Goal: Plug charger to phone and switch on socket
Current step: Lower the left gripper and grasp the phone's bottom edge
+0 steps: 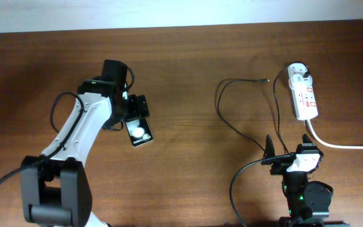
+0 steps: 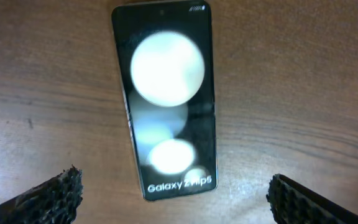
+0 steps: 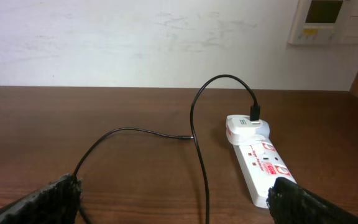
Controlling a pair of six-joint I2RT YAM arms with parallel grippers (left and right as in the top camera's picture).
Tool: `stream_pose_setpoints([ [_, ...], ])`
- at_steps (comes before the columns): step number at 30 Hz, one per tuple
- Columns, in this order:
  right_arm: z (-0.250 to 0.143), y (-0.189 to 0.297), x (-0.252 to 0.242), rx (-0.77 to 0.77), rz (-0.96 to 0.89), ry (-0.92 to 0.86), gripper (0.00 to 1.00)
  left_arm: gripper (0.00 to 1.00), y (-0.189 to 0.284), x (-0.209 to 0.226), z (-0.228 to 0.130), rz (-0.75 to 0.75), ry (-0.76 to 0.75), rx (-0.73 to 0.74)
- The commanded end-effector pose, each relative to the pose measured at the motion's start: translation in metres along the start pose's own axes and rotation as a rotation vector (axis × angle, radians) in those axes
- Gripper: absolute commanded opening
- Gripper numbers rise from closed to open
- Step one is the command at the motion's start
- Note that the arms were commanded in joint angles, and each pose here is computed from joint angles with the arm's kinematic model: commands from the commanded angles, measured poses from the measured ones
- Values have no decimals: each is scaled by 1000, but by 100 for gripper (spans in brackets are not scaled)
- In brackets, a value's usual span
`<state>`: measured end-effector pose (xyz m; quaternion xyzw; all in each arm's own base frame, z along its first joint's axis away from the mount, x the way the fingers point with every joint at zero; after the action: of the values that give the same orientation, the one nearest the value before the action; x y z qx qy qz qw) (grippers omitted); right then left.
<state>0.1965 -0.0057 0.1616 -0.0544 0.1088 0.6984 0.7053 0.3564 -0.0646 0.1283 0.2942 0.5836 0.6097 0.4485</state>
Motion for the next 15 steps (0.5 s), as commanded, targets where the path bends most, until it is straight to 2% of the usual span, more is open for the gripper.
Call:
stream_pose_setpoints([
  [1,-1,0,3,-4,19,-1,99,99,-12,-3,4,24,4,-2],
  [9,-1,0,3,-4,19,-1,99,99,-39,-2,3,57,103,37],
  [15,-1,0,3,-4,19,-1,99,99,-45,-3,5,57,104,36],
])
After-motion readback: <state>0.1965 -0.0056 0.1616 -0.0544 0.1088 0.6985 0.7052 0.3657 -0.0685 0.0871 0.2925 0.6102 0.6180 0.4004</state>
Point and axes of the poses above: each gripper's point midway between its finger pads, its own y axis back along the fingers, its own x axis along the line the jaws close on, z = x × y, the point moved 5 cm from there along y, back along the fingers, and after that the axes turned 13 degrees about y, right-handed, at the moved point
